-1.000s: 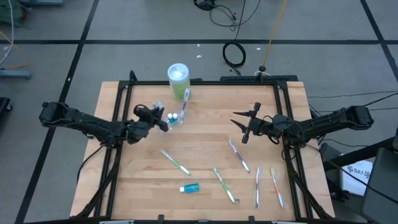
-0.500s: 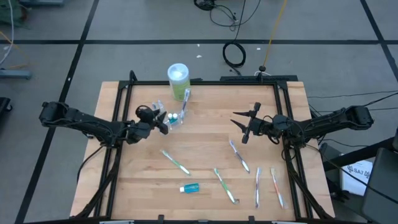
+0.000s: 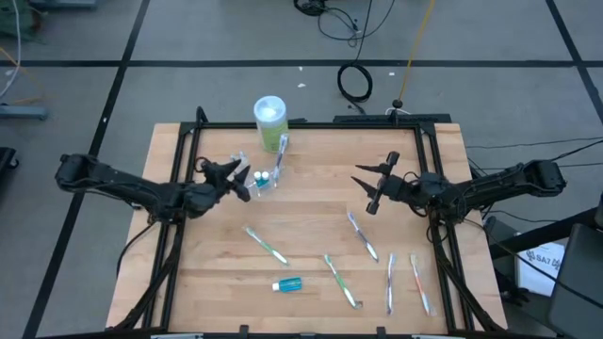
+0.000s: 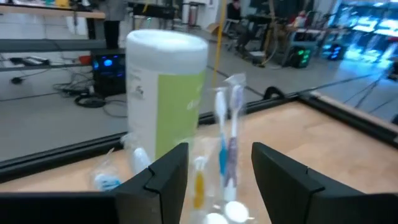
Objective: Pick & Place toothbrushing station
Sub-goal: Put the mouthwash into the transparent organizer
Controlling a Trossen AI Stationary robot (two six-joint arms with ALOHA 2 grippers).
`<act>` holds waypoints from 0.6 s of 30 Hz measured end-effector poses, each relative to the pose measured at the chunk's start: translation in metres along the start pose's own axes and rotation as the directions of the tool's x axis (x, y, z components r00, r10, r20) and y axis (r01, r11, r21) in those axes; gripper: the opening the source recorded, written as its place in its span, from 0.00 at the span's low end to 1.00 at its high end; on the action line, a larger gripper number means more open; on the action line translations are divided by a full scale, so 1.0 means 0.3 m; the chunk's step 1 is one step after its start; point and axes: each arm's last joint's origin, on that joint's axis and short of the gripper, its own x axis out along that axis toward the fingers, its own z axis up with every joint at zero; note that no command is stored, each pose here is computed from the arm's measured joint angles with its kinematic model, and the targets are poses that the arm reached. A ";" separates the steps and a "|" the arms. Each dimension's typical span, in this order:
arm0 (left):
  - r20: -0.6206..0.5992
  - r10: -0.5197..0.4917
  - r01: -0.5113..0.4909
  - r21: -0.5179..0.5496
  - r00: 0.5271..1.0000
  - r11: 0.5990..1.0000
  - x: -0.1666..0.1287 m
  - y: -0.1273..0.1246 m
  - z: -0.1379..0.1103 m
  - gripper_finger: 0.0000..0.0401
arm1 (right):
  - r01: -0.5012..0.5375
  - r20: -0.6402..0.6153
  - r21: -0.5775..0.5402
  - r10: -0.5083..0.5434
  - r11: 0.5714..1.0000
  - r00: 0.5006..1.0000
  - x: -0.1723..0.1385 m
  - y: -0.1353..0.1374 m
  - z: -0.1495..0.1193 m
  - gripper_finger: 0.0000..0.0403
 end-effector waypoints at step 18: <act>0.041 -0.674 0.673 0.038 0.737 0.738 -0.076 -0.125 0.052 0.46 | -0.148 0.048 0.113 0.143 0.983 0.988 0.040 0.049 -0.042 0.54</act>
